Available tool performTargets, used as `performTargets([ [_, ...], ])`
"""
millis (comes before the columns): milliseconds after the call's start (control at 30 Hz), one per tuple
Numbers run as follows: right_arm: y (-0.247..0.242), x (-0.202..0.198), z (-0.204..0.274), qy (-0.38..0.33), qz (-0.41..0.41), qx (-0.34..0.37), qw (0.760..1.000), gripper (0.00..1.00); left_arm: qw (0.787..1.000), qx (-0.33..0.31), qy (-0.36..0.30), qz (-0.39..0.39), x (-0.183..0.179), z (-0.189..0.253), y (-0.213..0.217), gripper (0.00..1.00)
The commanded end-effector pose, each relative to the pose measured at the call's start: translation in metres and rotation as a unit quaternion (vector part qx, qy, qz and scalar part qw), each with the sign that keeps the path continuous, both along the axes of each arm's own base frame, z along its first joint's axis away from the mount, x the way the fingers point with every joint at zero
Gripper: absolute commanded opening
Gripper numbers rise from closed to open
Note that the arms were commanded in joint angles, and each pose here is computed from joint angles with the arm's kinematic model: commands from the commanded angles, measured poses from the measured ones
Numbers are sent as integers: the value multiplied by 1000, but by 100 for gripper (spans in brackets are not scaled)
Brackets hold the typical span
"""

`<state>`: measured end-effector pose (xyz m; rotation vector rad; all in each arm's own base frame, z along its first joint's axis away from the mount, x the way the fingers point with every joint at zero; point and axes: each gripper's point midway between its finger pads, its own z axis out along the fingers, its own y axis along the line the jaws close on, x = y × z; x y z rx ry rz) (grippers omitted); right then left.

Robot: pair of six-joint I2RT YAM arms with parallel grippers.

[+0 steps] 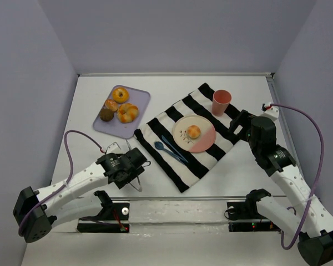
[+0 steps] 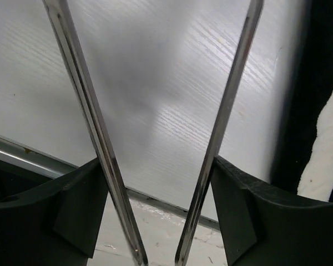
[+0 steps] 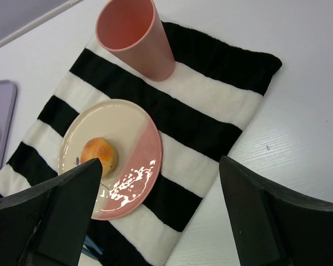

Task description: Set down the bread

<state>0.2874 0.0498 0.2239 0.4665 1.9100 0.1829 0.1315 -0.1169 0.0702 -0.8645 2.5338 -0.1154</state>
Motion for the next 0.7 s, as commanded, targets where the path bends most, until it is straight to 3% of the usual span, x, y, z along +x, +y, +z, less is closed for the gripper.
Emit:
performTargets([
  [0,-3,2,13,-27,-10,8,1000,92,999,38,-1,17,5,-2,11,86],
  [133,-3,1,14,-29,-8,9,1000,92,999,41,-3,4,9,-1,7,96],
  [367,-3,-1,21,-40,-1,7,999,94,998,18,-50,-15,25,31,-5,99],
  [433,-5,-2,24,-44,-5,4,999,97,993,20,-112,-12,46,68,-4,99],
  [600,-4,-2,29,-48,-5,9,999,100,957,30,-286,-27,100,169,-12,99],
  [667,-4,-2,31,-51,-12,22,998,100,947,26,-317,-43,109,186,-18,99],
])
